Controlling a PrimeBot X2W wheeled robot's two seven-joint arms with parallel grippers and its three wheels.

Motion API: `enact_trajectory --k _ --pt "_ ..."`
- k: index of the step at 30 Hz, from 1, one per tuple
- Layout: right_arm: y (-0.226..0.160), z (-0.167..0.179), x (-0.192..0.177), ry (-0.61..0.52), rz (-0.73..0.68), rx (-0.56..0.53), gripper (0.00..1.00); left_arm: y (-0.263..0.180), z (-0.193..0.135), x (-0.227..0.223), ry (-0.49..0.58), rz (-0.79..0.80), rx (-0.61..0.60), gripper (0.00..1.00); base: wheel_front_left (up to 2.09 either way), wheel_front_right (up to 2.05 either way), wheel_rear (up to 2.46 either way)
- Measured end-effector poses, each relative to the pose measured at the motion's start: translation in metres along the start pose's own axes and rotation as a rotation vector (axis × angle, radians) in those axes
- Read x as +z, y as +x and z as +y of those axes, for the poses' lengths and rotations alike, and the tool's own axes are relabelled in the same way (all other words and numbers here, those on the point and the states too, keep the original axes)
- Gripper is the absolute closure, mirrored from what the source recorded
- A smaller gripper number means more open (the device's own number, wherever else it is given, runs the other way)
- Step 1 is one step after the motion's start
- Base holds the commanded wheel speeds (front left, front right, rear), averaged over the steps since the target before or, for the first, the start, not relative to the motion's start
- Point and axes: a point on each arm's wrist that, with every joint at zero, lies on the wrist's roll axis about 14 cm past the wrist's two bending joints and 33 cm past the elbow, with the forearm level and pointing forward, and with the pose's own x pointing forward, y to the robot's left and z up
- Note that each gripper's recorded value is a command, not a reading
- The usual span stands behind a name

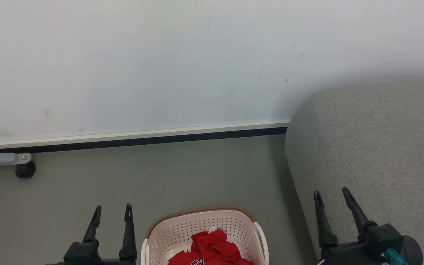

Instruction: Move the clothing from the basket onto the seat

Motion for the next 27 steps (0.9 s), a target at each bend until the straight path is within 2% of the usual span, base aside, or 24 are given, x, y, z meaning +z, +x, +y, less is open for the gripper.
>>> enact_trajectory --k 16,27 --pt "0.0 -0.003 -0.003 0.001 0.007 -0.009 0.0 0.0 0.001 -0.006 -0.002 0.019 0.001 0.0 0.0 0.0 0.0" --pt "0.01 -0.01 -0.018 0.009 0.046 -0.027 0.0 0.012 -0.005 -0.023 0.021 0.063 -0.032 0.0 0.0 0.0 0.0"
